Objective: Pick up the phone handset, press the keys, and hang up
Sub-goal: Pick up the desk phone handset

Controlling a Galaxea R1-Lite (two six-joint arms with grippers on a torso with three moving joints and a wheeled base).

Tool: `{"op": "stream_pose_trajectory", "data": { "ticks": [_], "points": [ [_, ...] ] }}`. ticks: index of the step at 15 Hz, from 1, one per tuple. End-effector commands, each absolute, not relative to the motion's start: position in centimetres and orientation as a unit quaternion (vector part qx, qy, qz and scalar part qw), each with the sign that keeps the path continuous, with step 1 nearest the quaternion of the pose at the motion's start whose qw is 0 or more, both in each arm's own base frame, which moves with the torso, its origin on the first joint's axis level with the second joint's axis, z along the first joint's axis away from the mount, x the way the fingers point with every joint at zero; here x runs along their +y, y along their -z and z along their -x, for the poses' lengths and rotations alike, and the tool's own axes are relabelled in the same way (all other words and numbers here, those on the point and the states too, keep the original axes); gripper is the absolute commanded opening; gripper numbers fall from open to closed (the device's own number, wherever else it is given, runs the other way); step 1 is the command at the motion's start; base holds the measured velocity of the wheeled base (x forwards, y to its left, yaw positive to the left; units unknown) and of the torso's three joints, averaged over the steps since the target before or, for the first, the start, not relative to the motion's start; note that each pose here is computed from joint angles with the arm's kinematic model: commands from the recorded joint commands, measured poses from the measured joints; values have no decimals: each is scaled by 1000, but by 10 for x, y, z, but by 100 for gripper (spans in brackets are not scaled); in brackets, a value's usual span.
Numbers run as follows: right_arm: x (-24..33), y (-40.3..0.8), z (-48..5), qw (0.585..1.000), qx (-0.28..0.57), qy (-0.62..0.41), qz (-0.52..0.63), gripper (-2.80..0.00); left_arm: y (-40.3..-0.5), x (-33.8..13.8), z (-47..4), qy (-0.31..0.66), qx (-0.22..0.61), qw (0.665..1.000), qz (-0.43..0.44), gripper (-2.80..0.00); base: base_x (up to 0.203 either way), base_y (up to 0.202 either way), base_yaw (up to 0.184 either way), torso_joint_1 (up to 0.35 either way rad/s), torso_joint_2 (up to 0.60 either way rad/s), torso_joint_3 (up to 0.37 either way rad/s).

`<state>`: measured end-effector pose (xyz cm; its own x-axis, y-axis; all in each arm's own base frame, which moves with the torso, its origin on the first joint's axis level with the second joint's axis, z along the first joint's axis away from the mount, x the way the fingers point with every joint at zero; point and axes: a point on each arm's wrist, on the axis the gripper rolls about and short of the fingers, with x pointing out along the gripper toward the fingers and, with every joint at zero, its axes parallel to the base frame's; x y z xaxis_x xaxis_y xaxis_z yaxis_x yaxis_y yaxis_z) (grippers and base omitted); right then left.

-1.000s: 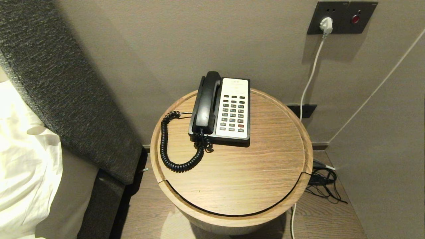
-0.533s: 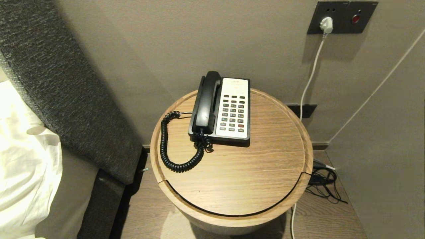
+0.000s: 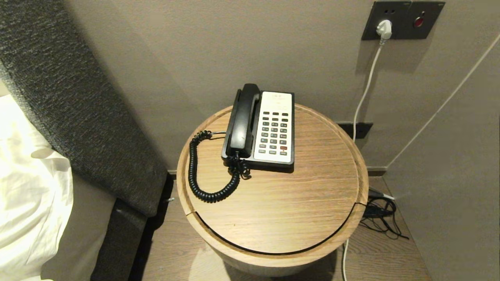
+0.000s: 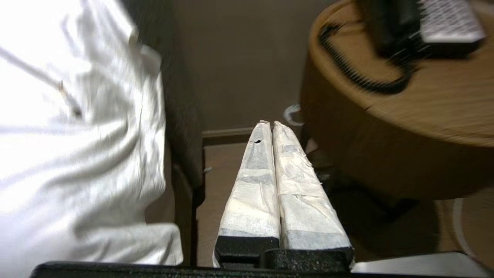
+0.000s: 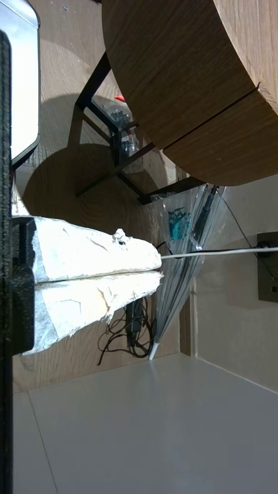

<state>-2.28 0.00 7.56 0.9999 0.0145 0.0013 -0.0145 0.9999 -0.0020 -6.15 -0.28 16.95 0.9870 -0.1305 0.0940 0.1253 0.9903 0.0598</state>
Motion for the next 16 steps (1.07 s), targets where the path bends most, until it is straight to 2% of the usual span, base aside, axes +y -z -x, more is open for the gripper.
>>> {"op": "stream_pose_trajectory", "data": {
  "ticks": [1, 4, 7, 11, 14, 16],
  "points": [
    [0, -76, 23, 1000, -3, -8, 2, -280, -234, -5, 54, 112, 13, 993, -21, -280, 0, 0, 0, 0, 0, 0],
    [0, -76, 23, 1000, -3, -8, 2, -280, -309, -8, -2, 176, 86, 981, -7, -280, 0, 0, 0, 0, 0, 0],
    [0, -76, 23, 1000, -3, -8, 2, -280, -351, -14, -76, 235, 164, 958, 10, -280, 0, 0, 0, 0, 0, 0],
    [0, -76, 23, 1000, -3, -8, 2, -280, -367, -75, -152, 342, 252, 905, 37, -280, 0, 0, 0, 0, 0, 0],
    [0, -76, 23, 1000, -3, -8, 2, -280, -372, -124, -194, 320, 280, 902, 69, -280, 0, 0, 0, 0, 0, 0],
    [0, -76, 23, 1000, -3, -8, 2, -280, -365, -148, -219, 266, 275, 923, 34, -280, 0, 0, 0, 0, 0, 0]
  ]
}}
